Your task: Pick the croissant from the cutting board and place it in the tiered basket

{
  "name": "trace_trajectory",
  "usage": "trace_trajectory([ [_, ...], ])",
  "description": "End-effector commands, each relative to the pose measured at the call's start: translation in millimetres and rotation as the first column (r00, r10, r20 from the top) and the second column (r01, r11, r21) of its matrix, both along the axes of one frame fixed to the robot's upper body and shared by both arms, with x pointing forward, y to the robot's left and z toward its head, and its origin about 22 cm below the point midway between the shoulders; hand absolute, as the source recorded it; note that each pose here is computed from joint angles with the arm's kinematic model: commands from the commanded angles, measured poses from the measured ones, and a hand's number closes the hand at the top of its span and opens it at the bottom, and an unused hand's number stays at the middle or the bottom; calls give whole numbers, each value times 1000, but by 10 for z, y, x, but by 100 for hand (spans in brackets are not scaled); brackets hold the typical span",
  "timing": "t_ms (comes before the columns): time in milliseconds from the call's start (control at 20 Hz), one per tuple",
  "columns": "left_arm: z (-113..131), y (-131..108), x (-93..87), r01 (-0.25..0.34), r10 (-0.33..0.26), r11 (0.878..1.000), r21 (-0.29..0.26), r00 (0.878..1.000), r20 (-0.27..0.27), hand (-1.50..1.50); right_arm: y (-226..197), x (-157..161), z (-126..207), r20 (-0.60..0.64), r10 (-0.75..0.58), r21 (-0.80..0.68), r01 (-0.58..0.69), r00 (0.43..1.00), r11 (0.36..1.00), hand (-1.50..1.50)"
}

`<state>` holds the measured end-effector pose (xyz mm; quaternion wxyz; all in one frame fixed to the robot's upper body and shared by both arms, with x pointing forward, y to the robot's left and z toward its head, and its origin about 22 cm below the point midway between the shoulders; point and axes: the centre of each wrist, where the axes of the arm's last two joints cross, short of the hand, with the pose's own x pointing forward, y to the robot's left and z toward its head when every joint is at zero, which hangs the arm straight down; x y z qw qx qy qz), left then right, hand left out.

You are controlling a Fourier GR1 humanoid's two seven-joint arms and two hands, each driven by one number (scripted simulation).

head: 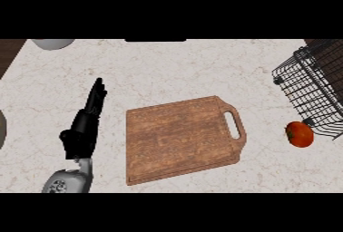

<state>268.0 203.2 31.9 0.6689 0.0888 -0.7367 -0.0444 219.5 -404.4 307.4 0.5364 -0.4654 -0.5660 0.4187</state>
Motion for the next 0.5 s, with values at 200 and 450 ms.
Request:
trace_trajectory([
  [200, -179, -74, 65, 8, -9, 1000, 24, 1000, 26, 0, -92, 244, 123, 6, -31, 66, 31, 999, 997, 150],
  [450, 53, -190, 72, 39, -39, 999, 1, 999, 5, 0, -123, 568, 131, 45, -98, 8, 98, 994, 995, 150],
])
